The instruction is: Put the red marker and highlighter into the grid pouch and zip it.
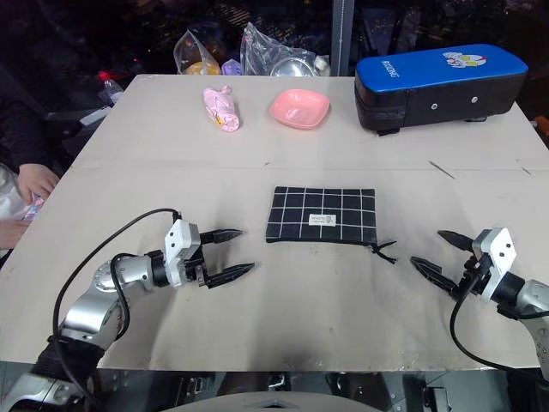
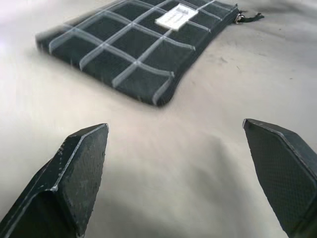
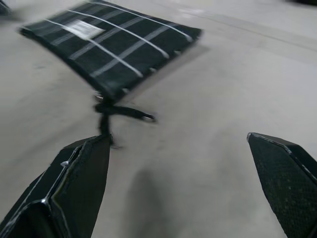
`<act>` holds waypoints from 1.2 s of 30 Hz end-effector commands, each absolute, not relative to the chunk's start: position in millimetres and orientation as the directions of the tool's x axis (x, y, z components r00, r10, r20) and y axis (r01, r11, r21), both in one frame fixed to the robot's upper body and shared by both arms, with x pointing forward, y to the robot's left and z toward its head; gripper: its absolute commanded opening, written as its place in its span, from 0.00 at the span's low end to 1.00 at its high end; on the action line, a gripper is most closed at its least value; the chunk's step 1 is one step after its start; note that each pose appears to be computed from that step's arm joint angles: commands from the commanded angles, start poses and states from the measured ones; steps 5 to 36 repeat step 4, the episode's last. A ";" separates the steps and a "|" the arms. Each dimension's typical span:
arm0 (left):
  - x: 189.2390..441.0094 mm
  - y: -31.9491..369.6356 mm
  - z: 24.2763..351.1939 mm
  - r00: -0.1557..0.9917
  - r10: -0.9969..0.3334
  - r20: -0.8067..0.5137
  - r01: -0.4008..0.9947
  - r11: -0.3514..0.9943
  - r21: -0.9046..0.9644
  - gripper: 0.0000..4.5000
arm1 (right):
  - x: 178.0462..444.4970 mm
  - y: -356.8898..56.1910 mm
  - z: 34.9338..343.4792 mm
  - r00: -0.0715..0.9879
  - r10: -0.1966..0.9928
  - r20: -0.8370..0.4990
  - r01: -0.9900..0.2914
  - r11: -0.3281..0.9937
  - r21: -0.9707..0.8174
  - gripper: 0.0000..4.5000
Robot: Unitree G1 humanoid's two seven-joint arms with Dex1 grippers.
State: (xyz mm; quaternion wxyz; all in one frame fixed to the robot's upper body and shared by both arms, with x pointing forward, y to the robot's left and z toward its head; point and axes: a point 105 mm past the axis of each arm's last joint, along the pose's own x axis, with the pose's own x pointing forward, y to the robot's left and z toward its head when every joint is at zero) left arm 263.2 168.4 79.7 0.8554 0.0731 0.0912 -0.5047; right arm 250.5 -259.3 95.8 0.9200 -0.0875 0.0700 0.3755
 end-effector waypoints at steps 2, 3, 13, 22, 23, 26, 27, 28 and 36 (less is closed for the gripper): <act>255.0 165.9 91.1 0.498 -0.841 -0.214 0.864 0.502 0.036 0.98 | 249.0 -268.7 96.9 0.660 0.717 -0.223 -0.749 0.652 -0.120 1.00; 254.3 165.7 91.4 0.513 -0.832 -0.210 0.856 0.513 0.058 0.98 | 250.3 -268.4 98.1 0.659 0.721 -0.213 -0.750 0.652 -0.113 1.00; 254.1 165.6 91.3 0.526 -0.824 -0.209 0.849 0.523 0.075 0.98 | 251.3 -268.1 99.1 0.659 0.723 -0.208 -0.750 0.652 -0.111 1.00; 254.1 165.6 91.3 0.526 -0.824 -0.209 0.849 0.523 0.075 0.98 | 251.3 -268.1 99.1 0.659 0.723 -0.208 -0.750 0.652 -0.111 1.00; 254.1 165.6 91.3 0.526 -0.824 -0.209 0.849 0.523 0.075 0.98 | 251.3 -268.1 99.1 0.659 0.723 -0.208 -0.750 0.652 -0.111 1.00; 254.1 165.6 91.3 0.526 -0.824 -0.209 0.849 0.523 0.075 0.98 | 251.3 -268.1 99.1 0.659 0.723 -0.208 -0.750 0.652 -0.111 1.00; 254.1 165.6 91.3 0.526 -0.824 -0.209 0.849 0.523 0.075 0.98 | 251.3 -268.1 99.1 0.659 0.723 -0.208 -0.750 0.652 -0.111 1.00; 254.1 165.6 91.3 0.526 -0.824 -0.209 0.849 0.523 0.075 0.98 | 251.3 -268.1 99.1 0.659 0.723 -0.208 -0.750 0.652 -0.111 1.00; 254.1 165.6 91.3 0.526 -0.824 -0.209 0.849 0.523 0.075 0.98 | 251.3 -268.1 99.1 0.659 0.723 -0.208 -0.750 0.652 -0.111 1.00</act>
